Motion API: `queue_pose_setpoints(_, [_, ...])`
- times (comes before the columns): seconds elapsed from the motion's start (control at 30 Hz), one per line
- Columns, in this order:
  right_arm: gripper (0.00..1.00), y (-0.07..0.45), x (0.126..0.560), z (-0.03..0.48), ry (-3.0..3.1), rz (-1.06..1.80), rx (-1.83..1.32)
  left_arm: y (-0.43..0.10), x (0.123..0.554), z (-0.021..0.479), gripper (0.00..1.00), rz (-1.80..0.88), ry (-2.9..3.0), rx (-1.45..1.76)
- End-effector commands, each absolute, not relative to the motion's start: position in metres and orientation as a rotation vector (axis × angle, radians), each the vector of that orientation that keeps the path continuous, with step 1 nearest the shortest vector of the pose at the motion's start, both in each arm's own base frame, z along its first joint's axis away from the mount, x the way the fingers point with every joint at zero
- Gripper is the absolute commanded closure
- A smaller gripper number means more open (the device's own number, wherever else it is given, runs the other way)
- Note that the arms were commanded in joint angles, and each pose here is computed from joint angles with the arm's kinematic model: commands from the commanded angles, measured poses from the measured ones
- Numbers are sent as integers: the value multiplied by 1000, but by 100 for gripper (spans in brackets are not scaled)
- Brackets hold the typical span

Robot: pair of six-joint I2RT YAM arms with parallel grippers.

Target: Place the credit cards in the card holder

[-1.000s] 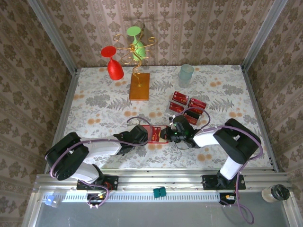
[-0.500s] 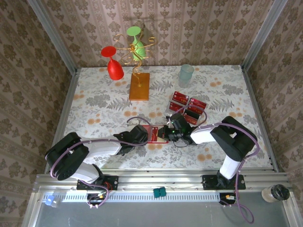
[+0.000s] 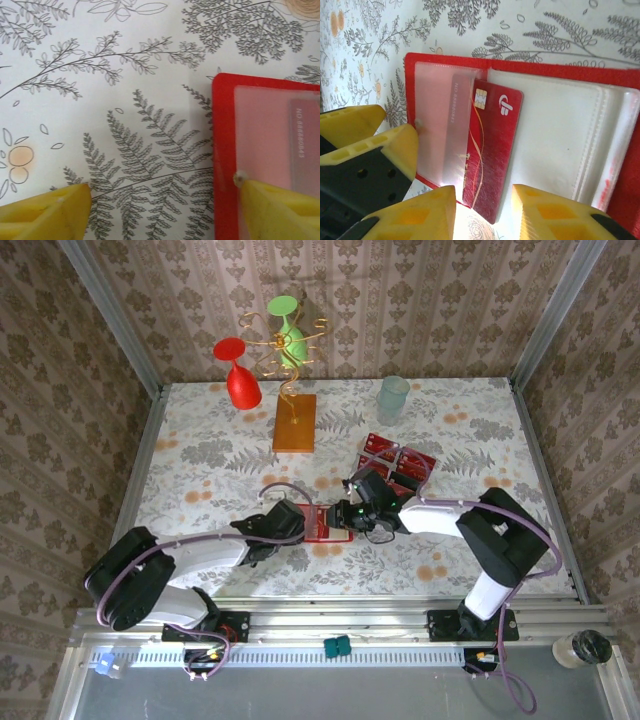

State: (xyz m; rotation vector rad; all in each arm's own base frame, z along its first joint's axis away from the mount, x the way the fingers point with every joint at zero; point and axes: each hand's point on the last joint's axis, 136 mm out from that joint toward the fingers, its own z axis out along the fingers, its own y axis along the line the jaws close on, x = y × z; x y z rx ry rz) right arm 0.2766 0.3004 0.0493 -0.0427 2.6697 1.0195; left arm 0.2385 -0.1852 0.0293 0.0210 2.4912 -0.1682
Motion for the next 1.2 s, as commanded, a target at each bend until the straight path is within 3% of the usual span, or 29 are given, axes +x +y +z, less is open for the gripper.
queue_pose_setpoints(0.0, [74, 293, 281, 58, 2690, 910, -116, -169, 230, 20, 21, -118, 2529, 8])
queue_pose_setpoints(0.17, [88, 305, 290, 57, 2703, 913, -148, -164, 228, 12, 21, -108, 2541, -9])
queue_pose_setpoints(0.7, [94, 320, 287, 22, 2796, 826, -185, -166, 229, 8, 21, -111, 2542, 2])
queue_pose_setpoints(1.17, [96, 354, 291, 28, 2776, 891, -224, -169, 230, 11, 21, -131, 2538, 0])
